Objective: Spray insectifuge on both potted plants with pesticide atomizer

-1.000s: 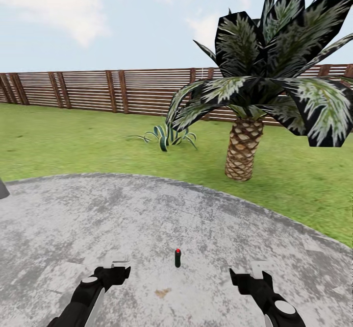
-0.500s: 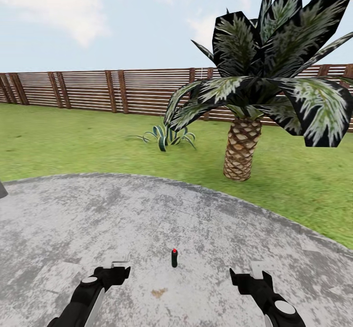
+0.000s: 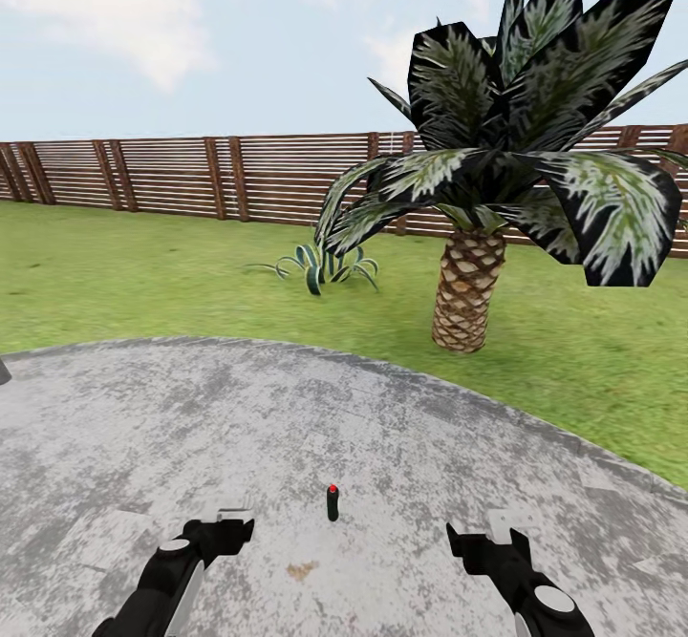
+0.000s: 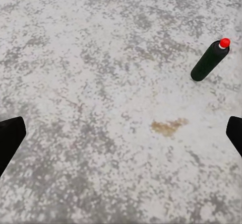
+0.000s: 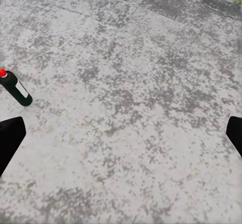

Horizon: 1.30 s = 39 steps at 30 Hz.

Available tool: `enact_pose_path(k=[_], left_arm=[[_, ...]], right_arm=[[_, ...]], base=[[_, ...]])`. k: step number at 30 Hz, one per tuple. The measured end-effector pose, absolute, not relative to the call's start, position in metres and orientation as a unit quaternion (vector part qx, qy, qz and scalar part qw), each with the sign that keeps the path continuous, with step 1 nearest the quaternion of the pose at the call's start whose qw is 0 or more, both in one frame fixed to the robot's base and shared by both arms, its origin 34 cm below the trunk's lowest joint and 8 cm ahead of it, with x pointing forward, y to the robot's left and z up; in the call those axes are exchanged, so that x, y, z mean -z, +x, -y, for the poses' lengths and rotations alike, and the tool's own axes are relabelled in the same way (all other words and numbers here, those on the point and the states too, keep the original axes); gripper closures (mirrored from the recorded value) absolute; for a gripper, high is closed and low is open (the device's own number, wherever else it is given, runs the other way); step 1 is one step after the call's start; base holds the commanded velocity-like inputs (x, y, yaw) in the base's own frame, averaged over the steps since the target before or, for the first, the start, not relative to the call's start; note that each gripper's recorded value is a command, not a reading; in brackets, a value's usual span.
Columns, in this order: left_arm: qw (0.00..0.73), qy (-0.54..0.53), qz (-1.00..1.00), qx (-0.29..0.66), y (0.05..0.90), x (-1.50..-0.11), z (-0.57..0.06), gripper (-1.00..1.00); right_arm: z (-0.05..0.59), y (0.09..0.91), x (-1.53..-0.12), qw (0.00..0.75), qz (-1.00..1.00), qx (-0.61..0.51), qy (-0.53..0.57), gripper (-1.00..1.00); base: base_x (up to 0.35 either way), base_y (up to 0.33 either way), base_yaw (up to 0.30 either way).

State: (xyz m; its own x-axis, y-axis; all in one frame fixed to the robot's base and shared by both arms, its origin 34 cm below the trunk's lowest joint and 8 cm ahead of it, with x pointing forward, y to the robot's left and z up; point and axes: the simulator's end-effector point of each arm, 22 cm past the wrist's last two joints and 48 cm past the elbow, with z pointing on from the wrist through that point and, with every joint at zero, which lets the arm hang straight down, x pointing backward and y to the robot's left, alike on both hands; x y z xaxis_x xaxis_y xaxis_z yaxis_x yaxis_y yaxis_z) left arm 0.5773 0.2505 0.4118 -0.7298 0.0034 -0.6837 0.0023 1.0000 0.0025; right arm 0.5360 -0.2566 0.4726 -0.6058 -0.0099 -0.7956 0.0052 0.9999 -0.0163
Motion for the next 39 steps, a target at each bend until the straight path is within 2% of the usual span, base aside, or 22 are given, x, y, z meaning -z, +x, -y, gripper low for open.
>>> enact_pose_path(k=[4,7,12,15,21,30,39], left_arm=[[0.380,0.000,-0.925,0.000,0.592,-0.424,-0.251,-1.00],[0.423,0.000,-0.906,-0.001,0.655,-0.475,-0.251,-1.00],[0.398,0.000,-0.917,-0.001,0.707,-0.482,-0.251,-1.00],[0.373,-0.001,-0.928,0.001,0.717,-0.474,-0.251,-1.00],[0.362,0.004,-0.932,-0.001,0.719,-0.469,-0.250,-1.00],[0.417,0.006,-0.909,-0.001,0.736,-0.484,-0.249,-1.00],[0.425,0.007,-0.905,-0.003,0.738,-0.486,-0.249,-1.00]], right_arm=[[0.256,0.536,-0.471,0.439,-0.899,0.008,-0.001,-1.00],[0.256,0.570,-0.494,0.422,-0.907,0.008,0.000,-1.00],[0.255,0.660,-0.594,0.487,-0.873,0.006,0.000,-1.00],[0.255,0.682,-0.622,0.506,-0.862,0.005,0.000,-1.00],[0.254,0.690,-0.634,0.515,-0.857,0.001,0.000,-1.00],[0.253,0.689,-0.634,0.514,-0.858,-0.002,0.002,-1.00],[0.251,0.689,-0.632,0.512,-0.859,-0.004,0.002,-1.00]], base=[[0.000,0.000,0.000],[0.000,0.000,0.000],[0.000,0.000,0.000],[0.000,0.000,0.000],[0.000,0.000,0.000],[0.000,0.000,0.000],[0.000,0.000,-0.022]])
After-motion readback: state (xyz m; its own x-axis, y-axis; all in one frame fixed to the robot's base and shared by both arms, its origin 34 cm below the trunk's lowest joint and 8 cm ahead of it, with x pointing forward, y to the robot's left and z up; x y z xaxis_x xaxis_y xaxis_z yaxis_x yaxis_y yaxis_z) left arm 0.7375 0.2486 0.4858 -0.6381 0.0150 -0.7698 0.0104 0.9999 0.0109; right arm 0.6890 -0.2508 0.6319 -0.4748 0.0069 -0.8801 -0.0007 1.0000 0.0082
